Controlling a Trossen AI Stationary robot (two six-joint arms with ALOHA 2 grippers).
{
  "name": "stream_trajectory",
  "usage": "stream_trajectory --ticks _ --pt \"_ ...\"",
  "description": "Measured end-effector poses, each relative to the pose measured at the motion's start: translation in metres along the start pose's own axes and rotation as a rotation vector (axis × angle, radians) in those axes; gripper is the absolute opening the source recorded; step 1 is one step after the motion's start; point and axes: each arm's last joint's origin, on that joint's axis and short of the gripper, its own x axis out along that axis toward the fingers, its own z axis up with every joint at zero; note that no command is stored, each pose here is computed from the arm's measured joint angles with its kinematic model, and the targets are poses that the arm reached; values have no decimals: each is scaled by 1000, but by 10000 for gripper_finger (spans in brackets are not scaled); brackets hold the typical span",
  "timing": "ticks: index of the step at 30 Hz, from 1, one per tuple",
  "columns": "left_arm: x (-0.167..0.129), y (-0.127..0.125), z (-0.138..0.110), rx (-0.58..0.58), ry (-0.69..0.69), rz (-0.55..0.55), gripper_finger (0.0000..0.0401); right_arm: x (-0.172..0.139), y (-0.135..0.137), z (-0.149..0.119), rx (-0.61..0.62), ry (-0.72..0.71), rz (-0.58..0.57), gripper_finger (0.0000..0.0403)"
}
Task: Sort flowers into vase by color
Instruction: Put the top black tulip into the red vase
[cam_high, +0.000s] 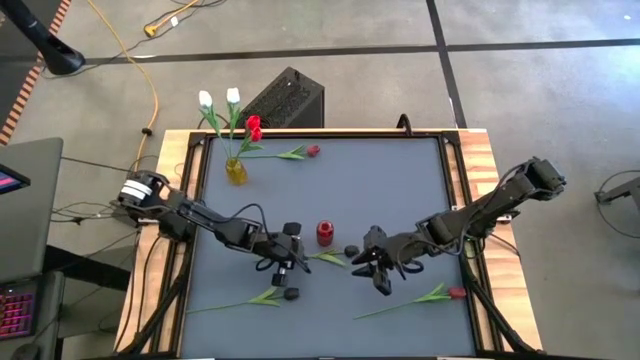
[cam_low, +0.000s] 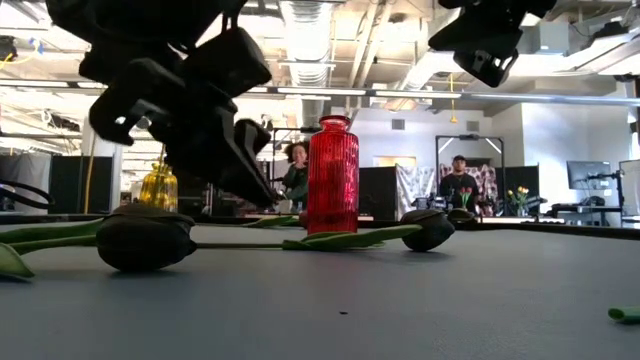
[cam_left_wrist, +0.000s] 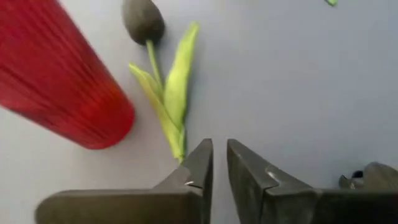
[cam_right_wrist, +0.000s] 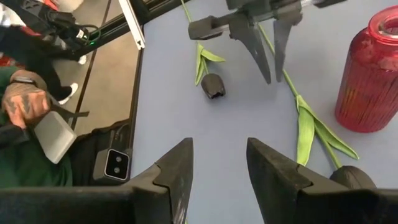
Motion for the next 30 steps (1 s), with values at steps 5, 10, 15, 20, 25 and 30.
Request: stream_trajectory --ticks 5,10,15,20,25,30 --pt "-1 1 -3 -4 35 33 98 0 0 0 0 1 0 175" --pt "0 2 -10 -16 54 59 140 0 0 0 0 1 0 175" --pt "0 5 -21 -41 80 108 155 0 0 0 0 0 0 175" --pt "3 5 -26 -60 85 101 150 0 0 0 1 -1 0 175" --pt "15 4 -36 -70 123 58 137 0 0 0 2 -4 2 175" --pt "17 5 -39 -80 144 67 110 0 0 1 2 -6 4 175"
